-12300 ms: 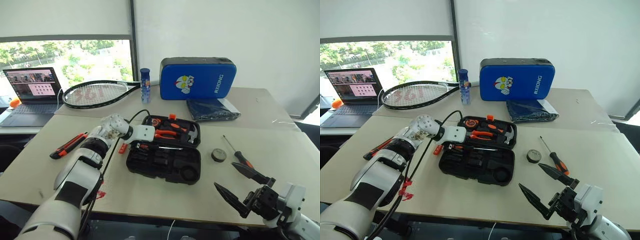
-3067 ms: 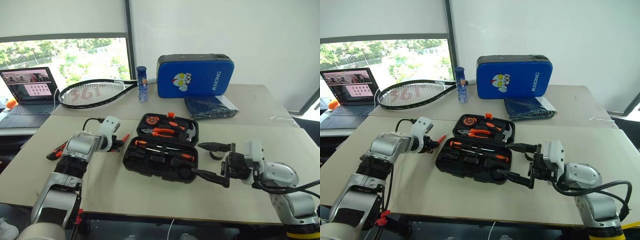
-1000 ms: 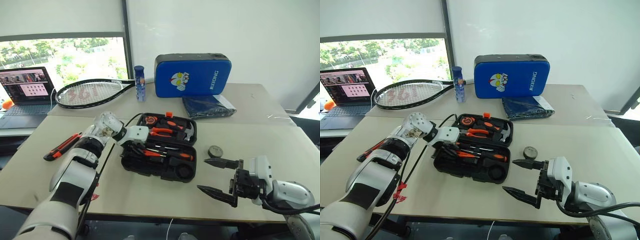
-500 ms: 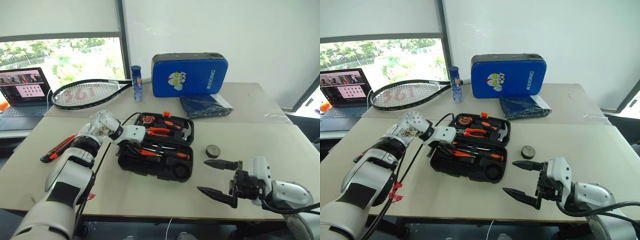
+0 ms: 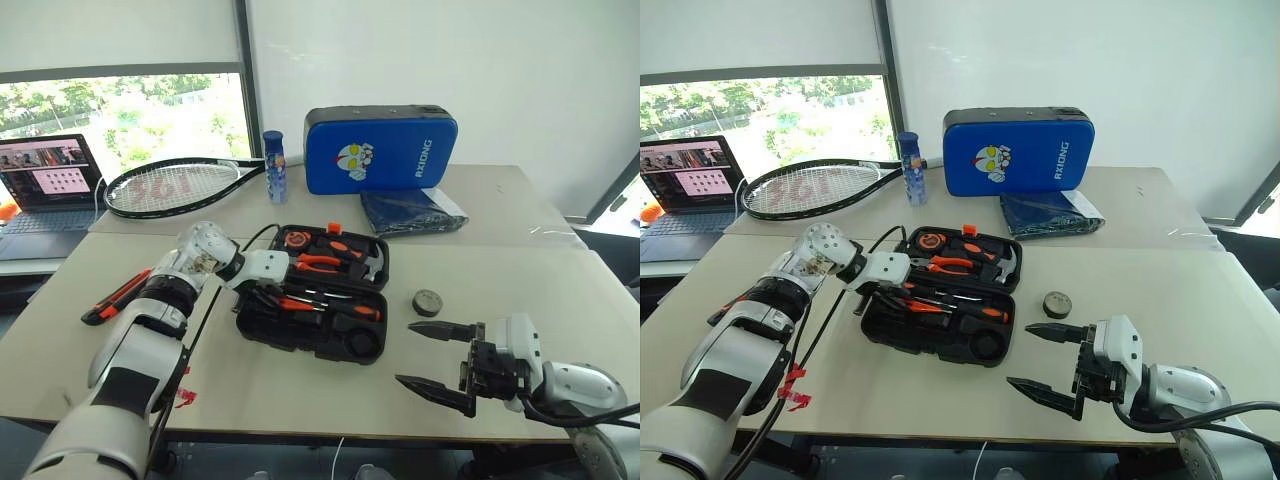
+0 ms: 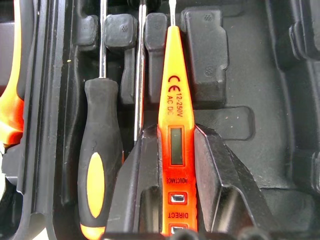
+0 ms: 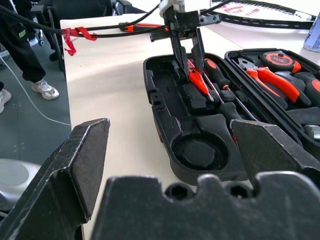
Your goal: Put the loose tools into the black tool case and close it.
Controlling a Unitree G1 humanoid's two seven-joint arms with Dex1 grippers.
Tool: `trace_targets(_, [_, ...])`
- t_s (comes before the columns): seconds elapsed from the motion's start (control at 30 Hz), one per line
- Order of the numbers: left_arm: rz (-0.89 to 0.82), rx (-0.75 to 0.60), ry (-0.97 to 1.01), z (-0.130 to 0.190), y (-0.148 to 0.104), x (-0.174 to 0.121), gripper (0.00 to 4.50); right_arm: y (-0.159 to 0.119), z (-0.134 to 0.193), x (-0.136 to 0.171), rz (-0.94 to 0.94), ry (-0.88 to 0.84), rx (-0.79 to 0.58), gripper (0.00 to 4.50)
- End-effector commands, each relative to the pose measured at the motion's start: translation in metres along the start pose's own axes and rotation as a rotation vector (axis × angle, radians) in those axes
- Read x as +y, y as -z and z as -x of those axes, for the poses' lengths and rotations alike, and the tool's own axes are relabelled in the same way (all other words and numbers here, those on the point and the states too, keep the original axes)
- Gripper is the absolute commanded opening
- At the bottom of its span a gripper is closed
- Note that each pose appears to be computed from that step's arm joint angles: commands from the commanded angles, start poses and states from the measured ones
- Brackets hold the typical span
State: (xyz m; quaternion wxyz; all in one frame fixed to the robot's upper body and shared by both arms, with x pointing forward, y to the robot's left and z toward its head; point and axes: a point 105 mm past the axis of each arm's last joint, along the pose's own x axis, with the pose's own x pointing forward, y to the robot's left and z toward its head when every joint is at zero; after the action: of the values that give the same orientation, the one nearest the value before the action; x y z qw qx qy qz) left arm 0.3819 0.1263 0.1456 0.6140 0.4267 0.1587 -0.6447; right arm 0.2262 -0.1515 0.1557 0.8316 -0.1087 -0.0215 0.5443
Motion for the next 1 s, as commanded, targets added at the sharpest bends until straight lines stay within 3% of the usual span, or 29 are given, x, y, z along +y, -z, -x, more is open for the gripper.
trace_targets(0.03, [-0.068, 0.000, 0.010, 0.012, -0.005, -0.002, 0.44, -0.006, 0.001, -0.003, 0.040, -0.001, -0.009, 4.50])
trace_targets(0.2, [-0.050, 0.066, 0.002, 0.005, 0.008, -0.004, 0.44, -0.006, -0.001, -0.005, 0.040, -0.004, -0.015, 4.50])
trace_targets(0.47, [0.000, 0.046, -0.027, -0.001, 0.003, 0.002, 0.44, -0.007, 0.000, -0.004, 0.041, -0.004, -0.017, 4.50])
trace_targets(0.73, [-0.028, 0.026, 0.072, -0.008, -0.002, -0.011, 0.44, -0.006, 0.000, -0.004, 0.037, -0.001, -0.016, 4.50])
trace_targets(1.0, [0.042, 0.162, 0.004, -0.005, 0.019, -0.005, 0.44, -0.006, -0.002, -0.004, 0.037, -0.002, -0.018, 4.50])
